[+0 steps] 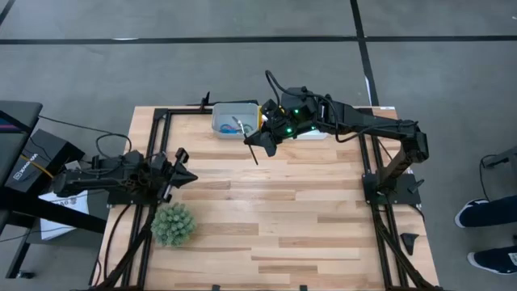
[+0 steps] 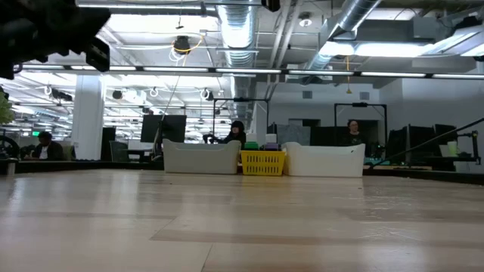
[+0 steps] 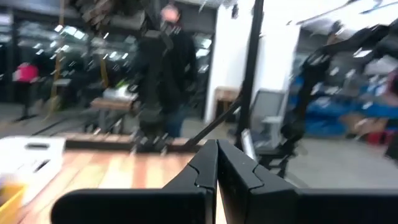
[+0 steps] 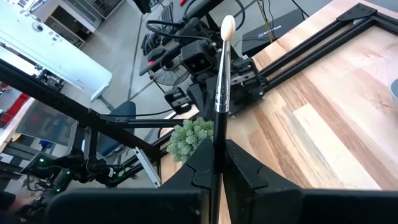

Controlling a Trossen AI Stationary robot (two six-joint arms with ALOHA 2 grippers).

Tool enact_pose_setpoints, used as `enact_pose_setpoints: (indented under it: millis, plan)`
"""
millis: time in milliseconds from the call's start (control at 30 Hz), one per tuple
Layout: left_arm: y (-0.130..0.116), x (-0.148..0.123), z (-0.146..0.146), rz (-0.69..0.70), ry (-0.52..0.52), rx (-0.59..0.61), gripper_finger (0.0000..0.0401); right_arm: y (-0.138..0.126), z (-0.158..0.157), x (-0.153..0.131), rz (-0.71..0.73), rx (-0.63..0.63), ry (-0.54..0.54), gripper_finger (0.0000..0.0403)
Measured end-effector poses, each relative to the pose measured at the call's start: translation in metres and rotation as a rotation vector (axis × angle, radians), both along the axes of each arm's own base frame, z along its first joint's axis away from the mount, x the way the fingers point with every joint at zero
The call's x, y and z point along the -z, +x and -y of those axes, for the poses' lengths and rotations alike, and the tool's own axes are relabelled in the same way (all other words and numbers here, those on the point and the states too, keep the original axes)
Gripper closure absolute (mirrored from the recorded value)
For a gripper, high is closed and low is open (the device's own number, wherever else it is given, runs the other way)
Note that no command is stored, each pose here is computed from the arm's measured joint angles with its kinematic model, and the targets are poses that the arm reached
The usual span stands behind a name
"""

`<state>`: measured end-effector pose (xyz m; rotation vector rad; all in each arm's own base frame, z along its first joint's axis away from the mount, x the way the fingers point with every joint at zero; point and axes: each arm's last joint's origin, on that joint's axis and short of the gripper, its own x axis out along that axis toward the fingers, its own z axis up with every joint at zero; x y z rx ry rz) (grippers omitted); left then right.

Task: Pick & Place Paint Supplies
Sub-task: Put the eyeshadow brush into the white bin

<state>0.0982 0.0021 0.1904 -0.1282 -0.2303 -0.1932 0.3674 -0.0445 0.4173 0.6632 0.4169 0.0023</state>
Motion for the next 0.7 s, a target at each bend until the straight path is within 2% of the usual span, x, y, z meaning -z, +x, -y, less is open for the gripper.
enact_pose_setpoints:
  millis: [200,333,467,567,700]
  plan:
    - [-0.002,-0.005,0.001,-0.139,0.056,-0.081,0.0401,-0.001,0.006,0.0,0.003,-0.011,-0.001,0.039]
    - [-0.003,-0.008,0.005,-0.157,0.08,-0.094,0.0401,-0.002,0.014,0.0,0.007,-0.019,0.004,0.039]
    - [-0.002,0.0,0.007,-0.245,0.082,-0.116,0.0401,-0.004,0.022,0.0,0.009,-0.017,0.007,0.039]
    - [-0.002,0.002,0.009,-0.227,0.08,-0.112,0.0401,-0.005,0.027,0.0,0.012,-0.027,0.012,0.039]
    - [0.002,0.02,0.01,-0.243,0.072,-0.109,0.0401,-0.007,0.033,-0.001,0.015,-0.031,0.018,0.039]
